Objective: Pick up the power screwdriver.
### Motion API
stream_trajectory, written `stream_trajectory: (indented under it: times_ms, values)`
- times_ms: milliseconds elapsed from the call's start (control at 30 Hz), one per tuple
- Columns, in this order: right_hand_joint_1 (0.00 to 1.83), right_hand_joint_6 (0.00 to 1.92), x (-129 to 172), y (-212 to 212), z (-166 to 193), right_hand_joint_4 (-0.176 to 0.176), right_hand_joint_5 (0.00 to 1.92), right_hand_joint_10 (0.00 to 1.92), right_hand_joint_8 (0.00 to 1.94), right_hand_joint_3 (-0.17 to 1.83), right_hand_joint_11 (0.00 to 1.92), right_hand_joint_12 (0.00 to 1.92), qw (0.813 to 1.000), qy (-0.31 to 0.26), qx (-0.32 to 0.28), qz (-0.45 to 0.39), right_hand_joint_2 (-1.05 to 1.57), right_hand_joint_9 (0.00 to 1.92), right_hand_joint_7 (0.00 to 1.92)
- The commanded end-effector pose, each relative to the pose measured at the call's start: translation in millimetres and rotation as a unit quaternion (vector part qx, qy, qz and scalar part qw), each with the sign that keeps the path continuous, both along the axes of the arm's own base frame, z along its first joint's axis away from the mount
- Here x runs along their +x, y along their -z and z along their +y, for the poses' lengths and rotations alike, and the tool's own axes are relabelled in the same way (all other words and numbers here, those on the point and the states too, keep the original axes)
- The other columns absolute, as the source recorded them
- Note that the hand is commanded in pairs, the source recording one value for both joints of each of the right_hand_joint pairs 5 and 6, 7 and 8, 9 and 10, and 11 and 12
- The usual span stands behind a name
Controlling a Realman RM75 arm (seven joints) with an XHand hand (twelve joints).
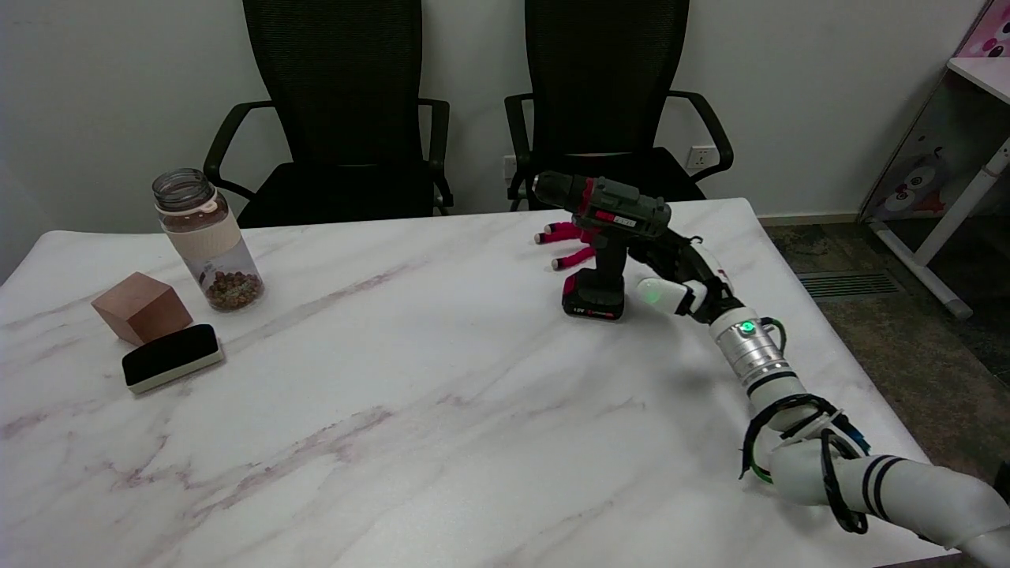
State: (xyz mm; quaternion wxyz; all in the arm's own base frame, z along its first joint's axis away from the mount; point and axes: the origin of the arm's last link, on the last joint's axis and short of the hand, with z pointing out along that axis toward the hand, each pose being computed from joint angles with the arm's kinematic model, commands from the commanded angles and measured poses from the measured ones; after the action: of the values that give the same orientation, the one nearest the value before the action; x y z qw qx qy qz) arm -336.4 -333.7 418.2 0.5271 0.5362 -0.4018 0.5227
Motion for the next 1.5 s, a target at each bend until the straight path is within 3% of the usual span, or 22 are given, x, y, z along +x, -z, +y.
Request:
stream_trajectory:
  times_ms: [33, 1500]
  values:
    - [0.88, 0.46, -6.7, 36.9, -31.1, 0.176, 0.46, 0.32, 0.46, 0.95, 0.32, 0.32, 0.997, 0.017, 0.036, -0.064, -0.41, 0.32, 0.46]
    - [0.89, 0.42, 7.3, 43.9, -46.6, 0.176, 0.42, 0.36, 0.42, 0.83, 0.42, 0.42, 0.997, 0.000, 0.046, -0.068, -0.35, 0.36, 0.42]
